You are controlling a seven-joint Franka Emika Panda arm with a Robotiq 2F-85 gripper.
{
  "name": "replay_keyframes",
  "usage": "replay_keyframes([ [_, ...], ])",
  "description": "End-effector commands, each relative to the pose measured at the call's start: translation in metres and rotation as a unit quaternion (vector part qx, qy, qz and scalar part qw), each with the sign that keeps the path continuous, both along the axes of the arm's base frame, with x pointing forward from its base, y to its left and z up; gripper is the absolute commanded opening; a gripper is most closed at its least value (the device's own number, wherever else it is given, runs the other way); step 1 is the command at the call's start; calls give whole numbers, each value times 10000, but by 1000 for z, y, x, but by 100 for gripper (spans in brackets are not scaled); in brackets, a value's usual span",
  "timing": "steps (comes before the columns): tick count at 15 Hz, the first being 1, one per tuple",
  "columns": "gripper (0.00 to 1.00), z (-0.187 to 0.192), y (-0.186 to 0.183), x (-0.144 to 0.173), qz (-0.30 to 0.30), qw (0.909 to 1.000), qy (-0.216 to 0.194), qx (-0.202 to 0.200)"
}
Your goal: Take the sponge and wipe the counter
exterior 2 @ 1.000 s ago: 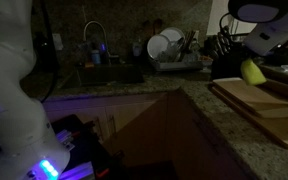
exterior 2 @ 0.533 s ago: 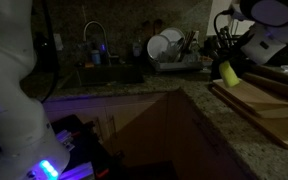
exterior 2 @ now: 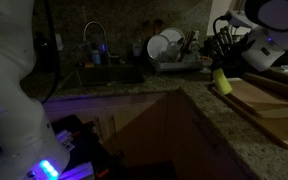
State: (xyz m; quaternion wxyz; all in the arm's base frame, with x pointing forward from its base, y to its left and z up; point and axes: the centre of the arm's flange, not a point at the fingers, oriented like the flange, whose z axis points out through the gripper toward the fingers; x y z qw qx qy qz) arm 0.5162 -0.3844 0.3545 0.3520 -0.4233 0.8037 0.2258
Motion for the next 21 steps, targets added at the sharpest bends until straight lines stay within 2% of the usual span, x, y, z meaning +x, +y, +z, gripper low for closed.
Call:
replay_keyframes([
  [1,5,-40,17,24,-372,9960,725,-379],
  [4,5,-85,39,34,-576,9854,1406,-774],
  [6,5,-110,49,33,-689,9770,1667,-1137],
  [10,5,-138,53,28,-1205,9618,1730,-1747],
  [15,5,-146,53,9,-1756,9494,1756,-1923],
  [16,5,-151,50,1,-1912,9481,1746,-1845],
  [17,5,-155,46,-9,-2089,9508,1587,-1646],
  [19,5,-165,36,-29,-2583,9509,1349,-1042],
  [21,5,-174,26,-46,-2956,9471,1167,-440],
])
